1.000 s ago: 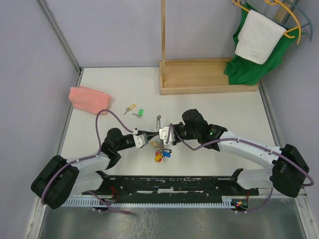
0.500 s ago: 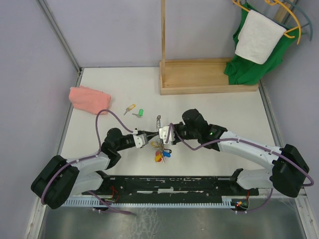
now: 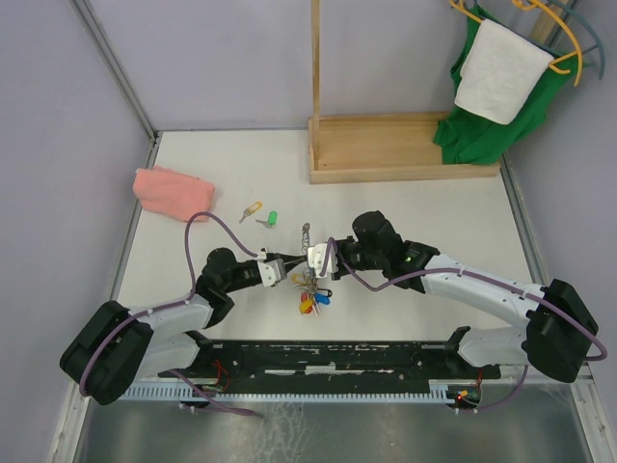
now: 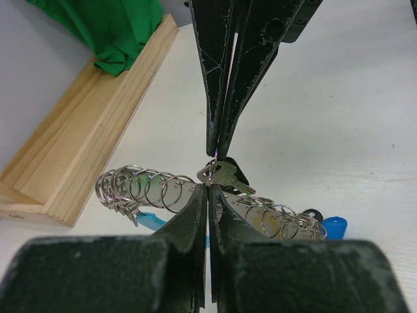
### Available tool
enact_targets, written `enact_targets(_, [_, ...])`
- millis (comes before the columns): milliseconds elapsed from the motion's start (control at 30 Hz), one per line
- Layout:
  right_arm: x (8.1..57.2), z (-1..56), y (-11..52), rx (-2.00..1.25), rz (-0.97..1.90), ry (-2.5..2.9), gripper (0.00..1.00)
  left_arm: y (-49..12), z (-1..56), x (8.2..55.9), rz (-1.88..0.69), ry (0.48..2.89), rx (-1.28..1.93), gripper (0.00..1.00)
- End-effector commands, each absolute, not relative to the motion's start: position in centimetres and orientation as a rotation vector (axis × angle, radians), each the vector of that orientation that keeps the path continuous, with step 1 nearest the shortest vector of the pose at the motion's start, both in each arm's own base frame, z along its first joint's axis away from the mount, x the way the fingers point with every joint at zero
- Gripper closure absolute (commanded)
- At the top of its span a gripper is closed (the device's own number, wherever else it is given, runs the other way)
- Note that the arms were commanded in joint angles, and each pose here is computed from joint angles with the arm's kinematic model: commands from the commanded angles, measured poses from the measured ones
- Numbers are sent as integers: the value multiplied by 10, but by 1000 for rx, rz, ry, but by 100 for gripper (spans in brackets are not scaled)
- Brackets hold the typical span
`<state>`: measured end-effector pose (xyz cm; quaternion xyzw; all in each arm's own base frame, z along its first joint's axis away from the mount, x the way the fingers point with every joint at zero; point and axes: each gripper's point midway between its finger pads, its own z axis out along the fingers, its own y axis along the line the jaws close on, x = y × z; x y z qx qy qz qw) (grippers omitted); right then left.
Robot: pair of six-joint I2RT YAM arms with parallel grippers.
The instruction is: Put the keys on the keyring
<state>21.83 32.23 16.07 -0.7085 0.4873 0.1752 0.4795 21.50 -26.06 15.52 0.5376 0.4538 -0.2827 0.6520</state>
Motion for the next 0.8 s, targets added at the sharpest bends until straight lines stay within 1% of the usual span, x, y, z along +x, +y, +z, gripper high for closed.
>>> enact_targets(0, [220,179,328,-1675,430,1144,99,-265,182,212,-638,916,1202,97])
enact_targets(767, [218,178,325,-1682,428,1159,99,-265,182,213,-634,922,1199,97])
